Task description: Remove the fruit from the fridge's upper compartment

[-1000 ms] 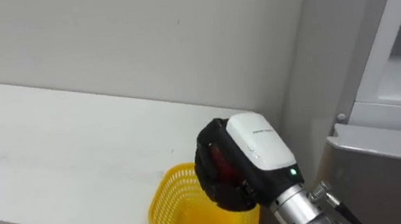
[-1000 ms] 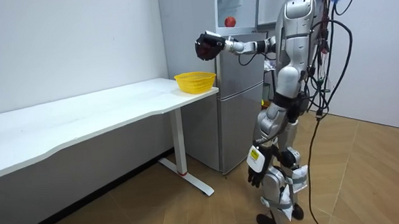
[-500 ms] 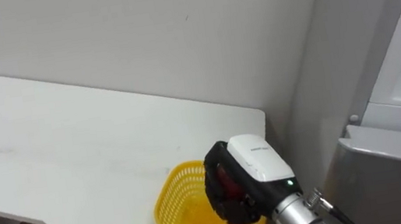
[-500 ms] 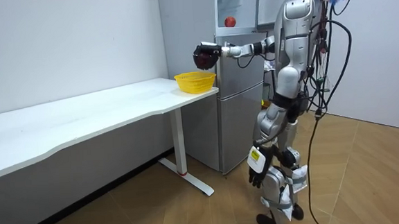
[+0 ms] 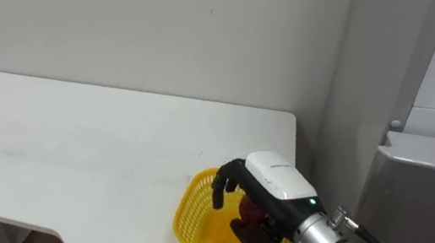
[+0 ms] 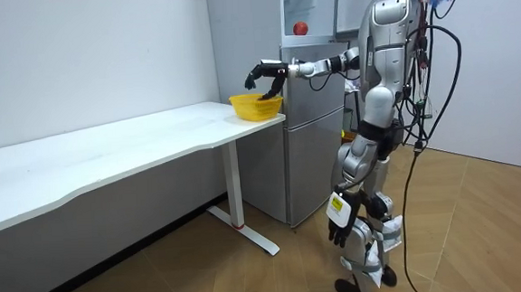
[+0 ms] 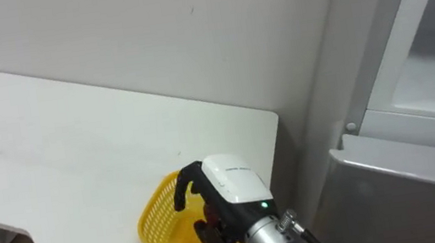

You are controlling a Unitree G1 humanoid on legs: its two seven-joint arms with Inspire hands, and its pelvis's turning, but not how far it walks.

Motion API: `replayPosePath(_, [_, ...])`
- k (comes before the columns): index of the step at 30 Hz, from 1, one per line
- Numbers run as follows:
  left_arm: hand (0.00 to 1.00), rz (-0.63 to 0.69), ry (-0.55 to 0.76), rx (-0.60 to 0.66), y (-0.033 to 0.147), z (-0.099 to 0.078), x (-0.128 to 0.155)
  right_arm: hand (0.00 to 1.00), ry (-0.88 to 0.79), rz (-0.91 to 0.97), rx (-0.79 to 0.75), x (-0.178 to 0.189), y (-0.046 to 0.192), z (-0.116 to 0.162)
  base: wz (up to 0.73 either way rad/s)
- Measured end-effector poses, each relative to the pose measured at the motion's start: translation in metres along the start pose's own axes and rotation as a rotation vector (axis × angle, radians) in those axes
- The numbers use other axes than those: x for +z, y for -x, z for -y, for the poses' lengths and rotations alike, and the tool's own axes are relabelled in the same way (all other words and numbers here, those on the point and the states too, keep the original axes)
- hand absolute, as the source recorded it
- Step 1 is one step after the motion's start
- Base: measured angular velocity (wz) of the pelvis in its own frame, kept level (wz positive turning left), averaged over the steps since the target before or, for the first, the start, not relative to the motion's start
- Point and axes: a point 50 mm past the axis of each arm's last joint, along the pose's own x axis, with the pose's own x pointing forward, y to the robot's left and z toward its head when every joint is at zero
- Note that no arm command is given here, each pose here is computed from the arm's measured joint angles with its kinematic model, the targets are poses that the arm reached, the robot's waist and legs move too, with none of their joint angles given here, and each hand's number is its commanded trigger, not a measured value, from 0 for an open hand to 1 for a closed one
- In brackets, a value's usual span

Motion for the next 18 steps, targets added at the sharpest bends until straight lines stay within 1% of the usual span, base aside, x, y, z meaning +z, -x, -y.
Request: replayPosePath(18, [0.00, 0.001, 0.000, -0.004, -0.0001, -0.0007, 0.0012, 0.00, -0.001, -0.015, 0.037, -0.0015, -0.0001, -0.0027, 0.00])
